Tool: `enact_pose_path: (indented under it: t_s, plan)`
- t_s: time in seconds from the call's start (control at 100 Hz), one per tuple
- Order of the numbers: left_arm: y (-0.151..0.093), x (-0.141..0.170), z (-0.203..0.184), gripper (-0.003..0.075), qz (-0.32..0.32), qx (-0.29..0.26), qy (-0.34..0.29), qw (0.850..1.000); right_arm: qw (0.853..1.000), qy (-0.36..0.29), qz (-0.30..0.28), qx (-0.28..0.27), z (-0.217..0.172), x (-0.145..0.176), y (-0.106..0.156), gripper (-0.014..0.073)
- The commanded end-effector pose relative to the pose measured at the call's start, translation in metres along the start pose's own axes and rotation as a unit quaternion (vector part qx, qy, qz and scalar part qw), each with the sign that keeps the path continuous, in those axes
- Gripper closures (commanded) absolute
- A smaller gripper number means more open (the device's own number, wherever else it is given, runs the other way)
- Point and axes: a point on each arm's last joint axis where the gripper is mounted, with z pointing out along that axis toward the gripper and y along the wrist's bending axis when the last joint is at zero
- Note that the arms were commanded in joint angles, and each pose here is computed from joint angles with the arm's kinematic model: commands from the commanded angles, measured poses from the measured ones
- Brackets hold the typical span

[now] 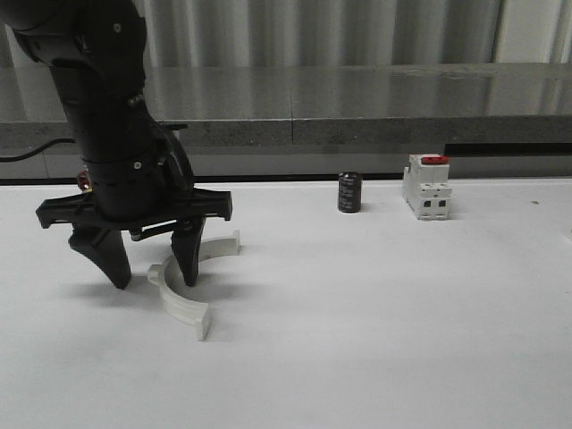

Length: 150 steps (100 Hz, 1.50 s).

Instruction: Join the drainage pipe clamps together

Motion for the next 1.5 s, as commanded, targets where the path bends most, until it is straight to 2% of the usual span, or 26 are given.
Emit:
enact_pose_path:
  t_s: [0.0, 0.16, 0.28, 0.42, 0.57, 0.7, 0.92, 1.07, 1.27, 1.37, 1.49]
  plan:
    - [-0.004, -0.007, -0.030, 0.0196, 0.010, 0.008, -0.043, 0.999, 0.998, -0.060, -0.001, -0.006, -0.003, -0.014, 0.002, 0.0663]
    - [0.002, -0.011, -0.067, 0.0196, 0.030, 0.017, -0.093, 0.995, 0.998, -0.060, -0.001, -0.006, -0.003, -0.014, 0.002, 0.0663]
    - [0.019, -0.015, -0.111, 0.0196, 0.044, 0.025, -0.146, 0.988, 0.998, -0.060, -0.001, -0.006, -0.003, -0.014, 0.002, 0.0663]
    - [0.052, -0.013, -0.165, 0.0196, 0.047, 0.019, -0.211, 0.976, 0.998, -0.060, -0.001, -0.006, -0.003, -0.014, 0.002, 0.0663]
    - [0.098, -0.004, -0.216, 0.0196, 0.031, -0.005, -0.281, 0.959, 0.998, -0.060, -0.001, -0.006, -0.003, -0.014, 0.002, 0.0663]
    - [0.129, 0.019, -0.238, 0.0196, 0.004, -0.010, -0.314, 0.949, 0.998, -0.060, -0.001, -0.006, -0.003, -0.014, 0.002, 0.0663]
    - [0.154, 0.082, -0.238, 0.0196, -0.030, -0.016, -0.370, 0.928, 0.998, -0.060, -0.001, -0.006, -0.003, -0.014, 0.002, 0.0663]
    - [0.153, 0.129, -0.219, 0.0196, -0.041, -0.004, -0.377, 0.925, 0.998, -0.060, -0.001, -0.006, -0.003, -0.014, 0.002, 0.0663]
    - [0.153, 0.181, -0.201, 0.0202, -0.042, -0.001, -0.403, 0.914, 0.998, -0.060, -0.001, -0.006, -0.003, -0.014, 0.002, 0.0663]
    - [0.153, 0.202, -0.192, 0.0258, -0.044, 0.002, -0.406, 0.913, 0.998, -0.061, -0.001, -0.006, -0.003, -0.014, 0.002, 0.0663]
    - [0.152, 0.216, -0.199, 0.0381, -0.045, 0.008, -0.436, 0.899, 0.998, -0.063, -0.001, -0.006, -0.003, -0.015, 0.002, 0.0663]
